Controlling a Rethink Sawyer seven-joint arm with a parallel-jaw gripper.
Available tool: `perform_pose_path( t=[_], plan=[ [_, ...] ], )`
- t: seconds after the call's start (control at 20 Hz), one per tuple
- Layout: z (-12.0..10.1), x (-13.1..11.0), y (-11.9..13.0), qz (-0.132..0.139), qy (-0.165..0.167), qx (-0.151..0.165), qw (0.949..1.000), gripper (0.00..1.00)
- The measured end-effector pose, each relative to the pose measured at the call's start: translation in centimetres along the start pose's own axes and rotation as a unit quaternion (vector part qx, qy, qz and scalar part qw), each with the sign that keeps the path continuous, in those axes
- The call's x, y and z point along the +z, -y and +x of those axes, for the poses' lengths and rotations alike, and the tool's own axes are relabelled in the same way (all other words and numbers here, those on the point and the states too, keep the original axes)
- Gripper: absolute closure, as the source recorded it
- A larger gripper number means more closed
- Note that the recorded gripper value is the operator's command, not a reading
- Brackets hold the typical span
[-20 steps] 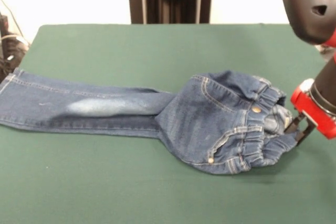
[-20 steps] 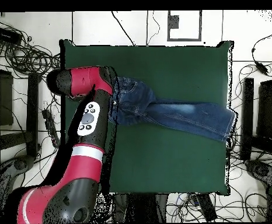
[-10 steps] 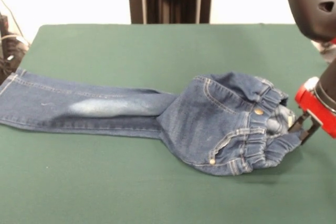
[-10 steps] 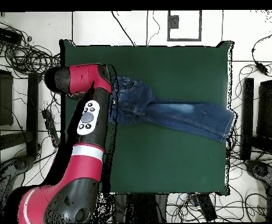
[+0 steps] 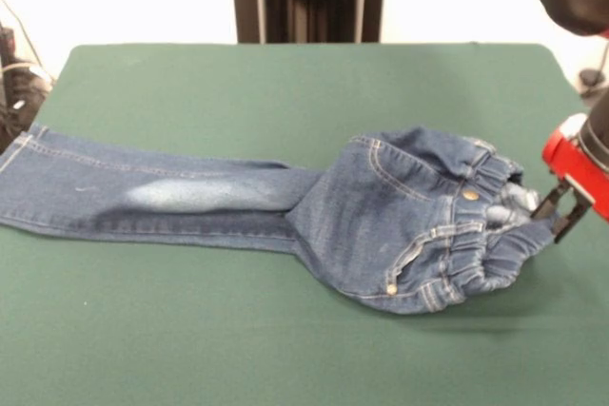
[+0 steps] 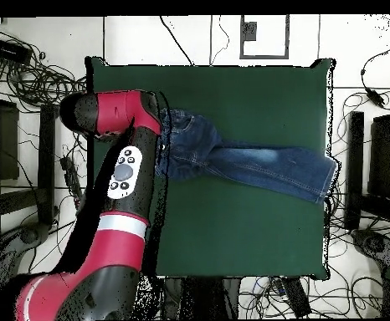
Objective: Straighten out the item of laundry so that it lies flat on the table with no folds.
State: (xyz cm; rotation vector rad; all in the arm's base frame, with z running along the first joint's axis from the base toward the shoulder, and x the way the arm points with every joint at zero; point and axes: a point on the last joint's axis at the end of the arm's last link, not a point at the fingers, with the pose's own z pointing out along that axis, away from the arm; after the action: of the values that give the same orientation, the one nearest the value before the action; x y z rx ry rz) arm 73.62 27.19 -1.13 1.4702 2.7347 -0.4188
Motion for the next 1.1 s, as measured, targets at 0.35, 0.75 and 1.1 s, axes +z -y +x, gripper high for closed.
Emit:
perform_pose_path(
  t=[0.35, 0.75, 1.1],
  plan=[
    [0.6, -0.9, -0.2, -0.008, -0.009, 0.002, 0.9999, 0.00],
    [2.4, -3.1, -1.5, -0.033, -0.022, 0.003, 0.9992, 0.00],
    [3.3, -4.5, -1.9, -0.044, -0.023, 0.001, 0.9988, 0.00]
  ],
)
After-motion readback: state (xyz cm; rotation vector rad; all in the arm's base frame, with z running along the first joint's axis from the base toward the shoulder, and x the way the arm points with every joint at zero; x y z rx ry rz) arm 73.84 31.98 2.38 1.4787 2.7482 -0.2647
